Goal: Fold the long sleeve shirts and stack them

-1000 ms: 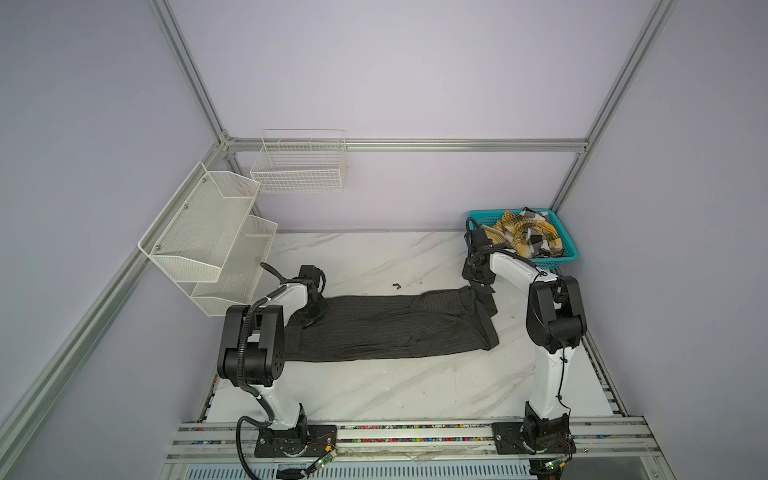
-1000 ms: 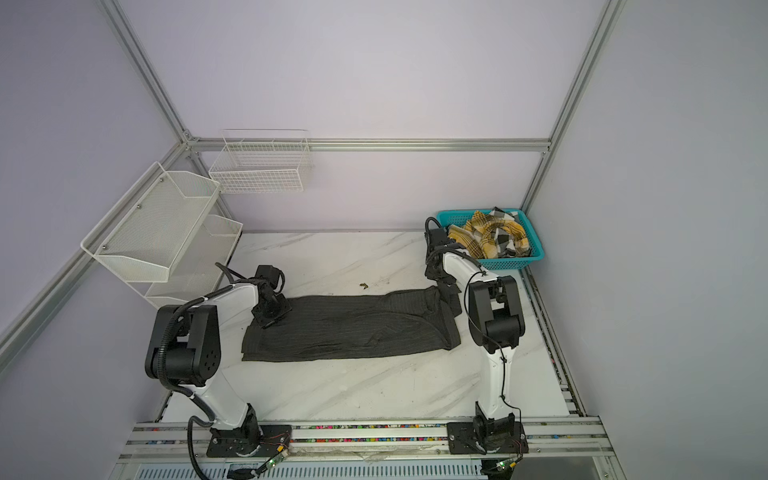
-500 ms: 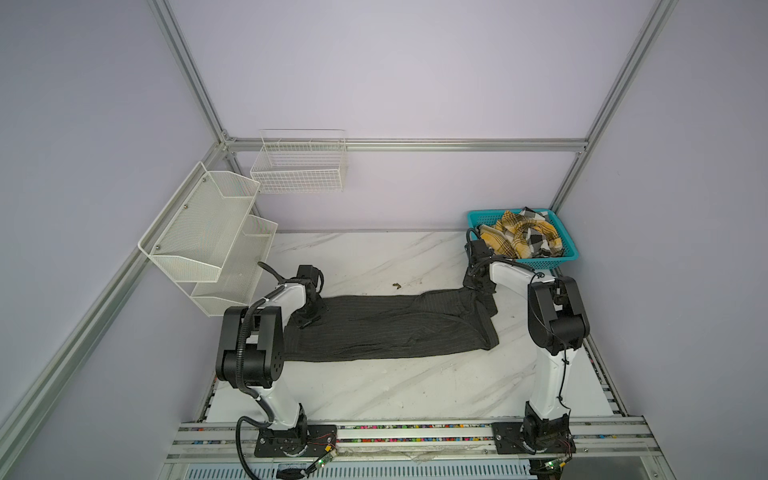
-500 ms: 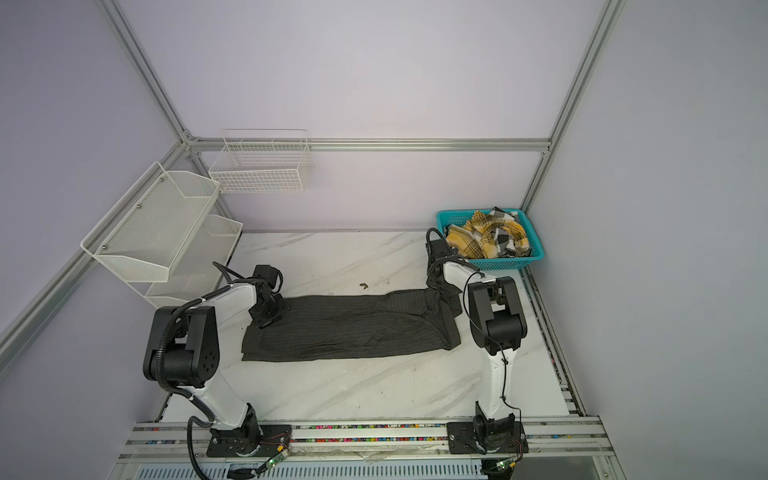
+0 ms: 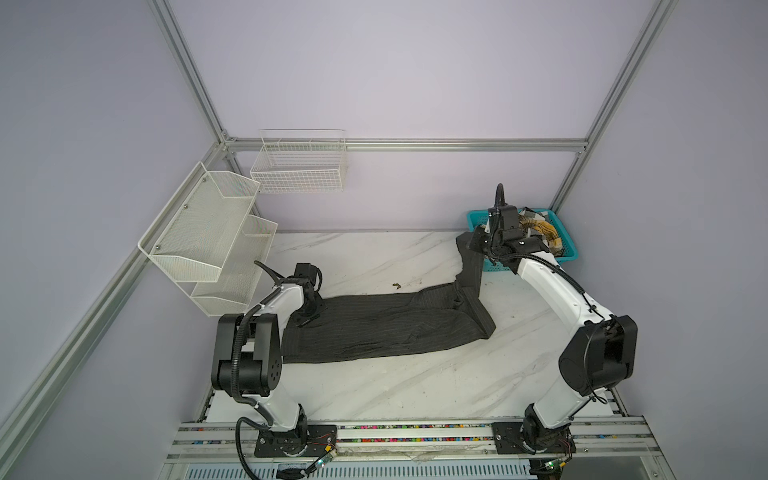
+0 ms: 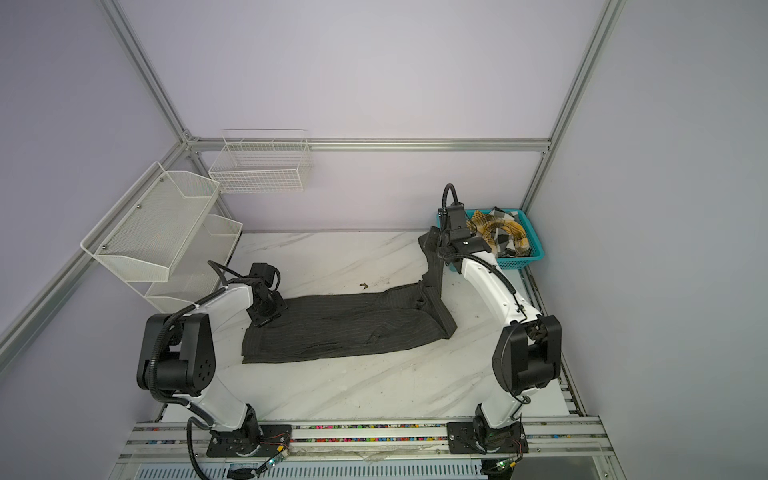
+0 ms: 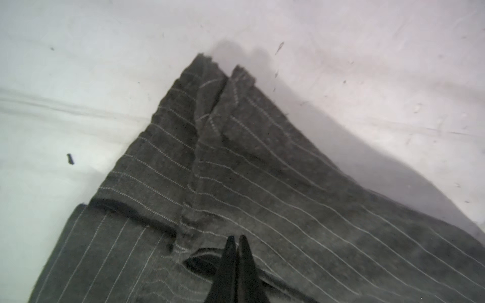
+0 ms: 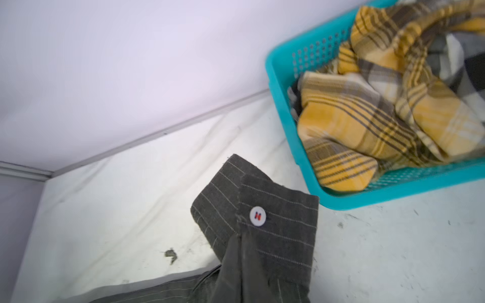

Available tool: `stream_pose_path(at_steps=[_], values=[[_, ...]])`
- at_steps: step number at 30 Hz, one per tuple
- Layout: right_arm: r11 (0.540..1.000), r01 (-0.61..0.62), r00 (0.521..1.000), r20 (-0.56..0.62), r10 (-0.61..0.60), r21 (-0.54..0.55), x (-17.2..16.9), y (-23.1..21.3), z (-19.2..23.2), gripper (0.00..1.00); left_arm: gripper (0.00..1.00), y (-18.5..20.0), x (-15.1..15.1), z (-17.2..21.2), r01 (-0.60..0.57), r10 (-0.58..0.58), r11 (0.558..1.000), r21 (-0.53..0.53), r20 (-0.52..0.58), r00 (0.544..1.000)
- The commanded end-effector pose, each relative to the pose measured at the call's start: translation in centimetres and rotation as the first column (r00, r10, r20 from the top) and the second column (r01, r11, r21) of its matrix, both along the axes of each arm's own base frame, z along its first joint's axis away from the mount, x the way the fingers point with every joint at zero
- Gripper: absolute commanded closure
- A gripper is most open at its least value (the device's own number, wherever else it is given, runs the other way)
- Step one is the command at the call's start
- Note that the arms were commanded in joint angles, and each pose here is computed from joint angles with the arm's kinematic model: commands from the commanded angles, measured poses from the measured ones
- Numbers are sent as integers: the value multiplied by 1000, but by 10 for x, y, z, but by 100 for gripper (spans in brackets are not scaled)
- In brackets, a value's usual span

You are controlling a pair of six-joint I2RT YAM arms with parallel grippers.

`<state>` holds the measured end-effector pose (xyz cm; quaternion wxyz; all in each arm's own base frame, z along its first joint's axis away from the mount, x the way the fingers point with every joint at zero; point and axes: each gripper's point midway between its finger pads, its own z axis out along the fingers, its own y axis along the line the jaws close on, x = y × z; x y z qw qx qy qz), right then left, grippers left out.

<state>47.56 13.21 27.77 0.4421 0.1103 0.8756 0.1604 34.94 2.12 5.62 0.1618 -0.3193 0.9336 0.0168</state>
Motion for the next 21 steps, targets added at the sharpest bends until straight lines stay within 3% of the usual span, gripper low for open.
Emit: stream_pose_path(at_steps=[1, 6, 9, 12, 15, 17, 21], values=[[990, -137, 984, 118, 132, 39, -13, 35, 48, 100, 93, -4, 19, 55, 11, -8, 1000, -26, 146, 989], [963, -263, 949, 194, 248, 56, -47, 77, 87, 100, 71, -22, 26, 108, 55, -25, 994, -95, 284, 958], [951, -306, 942, 162, 294, 49, -69, 97, 69, 100, 62, -37, 22, 127, 92, -41, 986, -137, 338, 940], [977, -210, 977, 34, 209, 22, -64, 83, 20, 100, 59, -52, 17, 123, 129, -63, 976, -176, 335, 940], [989, -100, 988, -127, 85, -113, -44, 57, -41, 47, 61, -71, 11, 102, 153, -87, 964, -219, 285, 955], [974, -65, 972, -234, 13, -216, -30, 41, -88, 38, 63, -72, 6, 91, 129, -67, 964, -230, 261, 963], [938, -35, 951, -300, -75, -345, -11, 16, -138, 36, 64, -72, 8, 63, 66, -6, 963, -260, 225, 974]])
